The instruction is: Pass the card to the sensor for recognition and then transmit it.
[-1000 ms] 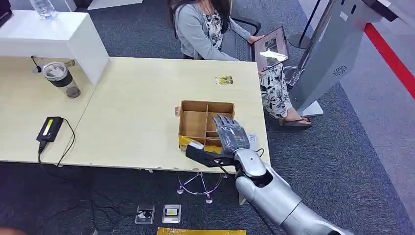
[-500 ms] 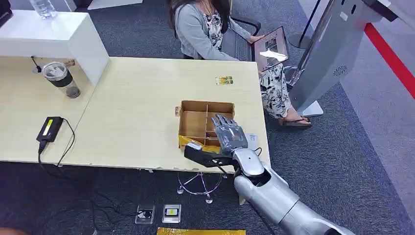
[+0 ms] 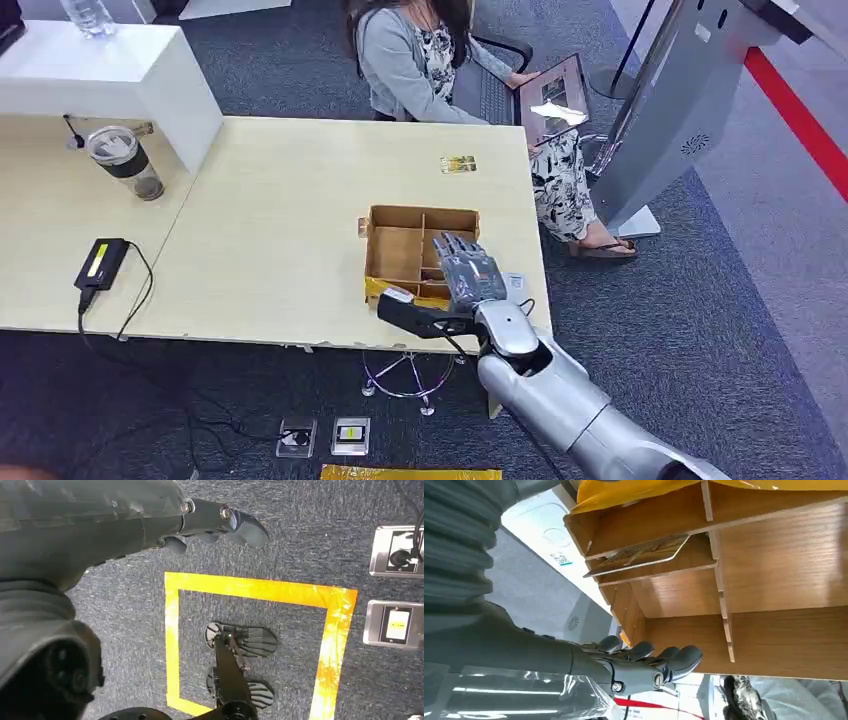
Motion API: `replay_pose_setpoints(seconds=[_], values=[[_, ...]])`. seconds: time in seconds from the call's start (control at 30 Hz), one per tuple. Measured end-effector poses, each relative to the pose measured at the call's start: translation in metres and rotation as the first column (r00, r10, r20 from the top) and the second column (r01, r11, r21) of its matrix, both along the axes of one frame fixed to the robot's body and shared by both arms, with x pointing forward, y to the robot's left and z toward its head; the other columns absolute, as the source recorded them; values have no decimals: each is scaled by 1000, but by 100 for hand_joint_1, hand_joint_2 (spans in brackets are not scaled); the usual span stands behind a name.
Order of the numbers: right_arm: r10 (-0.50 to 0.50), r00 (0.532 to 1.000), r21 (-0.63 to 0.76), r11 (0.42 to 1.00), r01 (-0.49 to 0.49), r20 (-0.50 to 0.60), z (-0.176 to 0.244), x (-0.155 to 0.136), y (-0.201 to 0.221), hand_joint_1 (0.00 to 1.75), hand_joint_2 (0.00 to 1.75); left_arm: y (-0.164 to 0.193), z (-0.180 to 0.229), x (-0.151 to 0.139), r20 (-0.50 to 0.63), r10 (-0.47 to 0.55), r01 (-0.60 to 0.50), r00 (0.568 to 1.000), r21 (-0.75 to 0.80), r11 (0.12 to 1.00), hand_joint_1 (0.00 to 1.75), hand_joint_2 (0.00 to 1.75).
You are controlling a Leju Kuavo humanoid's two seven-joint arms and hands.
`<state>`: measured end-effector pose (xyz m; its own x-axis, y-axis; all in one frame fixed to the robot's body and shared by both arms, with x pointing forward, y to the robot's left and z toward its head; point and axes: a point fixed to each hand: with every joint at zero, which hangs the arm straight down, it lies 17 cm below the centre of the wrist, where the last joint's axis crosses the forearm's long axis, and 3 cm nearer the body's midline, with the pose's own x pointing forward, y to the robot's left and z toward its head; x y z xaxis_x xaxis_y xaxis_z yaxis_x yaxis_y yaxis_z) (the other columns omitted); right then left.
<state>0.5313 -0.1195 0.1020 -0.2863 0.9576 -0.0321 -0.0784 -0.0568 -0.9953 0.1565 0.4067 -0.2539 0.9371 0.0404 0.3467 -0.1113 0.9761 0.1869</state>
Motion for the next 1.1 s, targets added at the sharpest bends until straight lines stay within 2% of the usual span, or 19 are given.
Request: replay_pose_setpoints(seconds=[0.03,0.13,0.17,0.2,0.23,0.3,0.33,0.37,0.7,0.73,1.1], values=[[1,1000,1,1000,-1,-5,-1,0,1,175,175,0,0,0,0,0,0,1000,0,1000,0,0],[-5,1000,3,1000,5,-19,-3,0,-1,175,175,0,0,0,0,0,0,1000,-1,1000,0,0],[-7,1000,4,1000,7,-23,-4,0,-1,150,175,0,0,0,0,0,0,1000,-1,1000,0,0],[-8,1000,5,1000,8,-25,-5,0,-1,66,175,0,0,0,0,0,0,1000,0,1000,0,0],[-9,1000,5,1000,9,-26,-5,0,-2,42,175,0,0,0,0,0,0,1000,0,1000,0,0],[-11,1000,8,1000,11,-22,-5,1,-2,73,175,0,0,0,0,0,0,1000,0,1000,0,0],[-11,1000,10,1000,11,-19,-4,1,-2,31,175,0,0,0,0,-1,1,1000,0,1000,0,0],[-11,1000,11,1000,11,-17,-4,1,-2,0,175,0,0,0,0,-1,1,1000,0,1000,0,0],[-13,1000,10,1000,13,-5,-6,2,-4,0,175,1,0,0,0,-3,3,1000,1,1000,0,0],[-14,1000,10,1000,14,-4,-6,2,-4,175,175,1,0,0,0,-3,3,1000,1,1000,0,0],[-15,1000,5,1000,15,-19,-16,1,-8,175,175,1,0,0,-1,-6,6,1000,0,1000,0,0]])
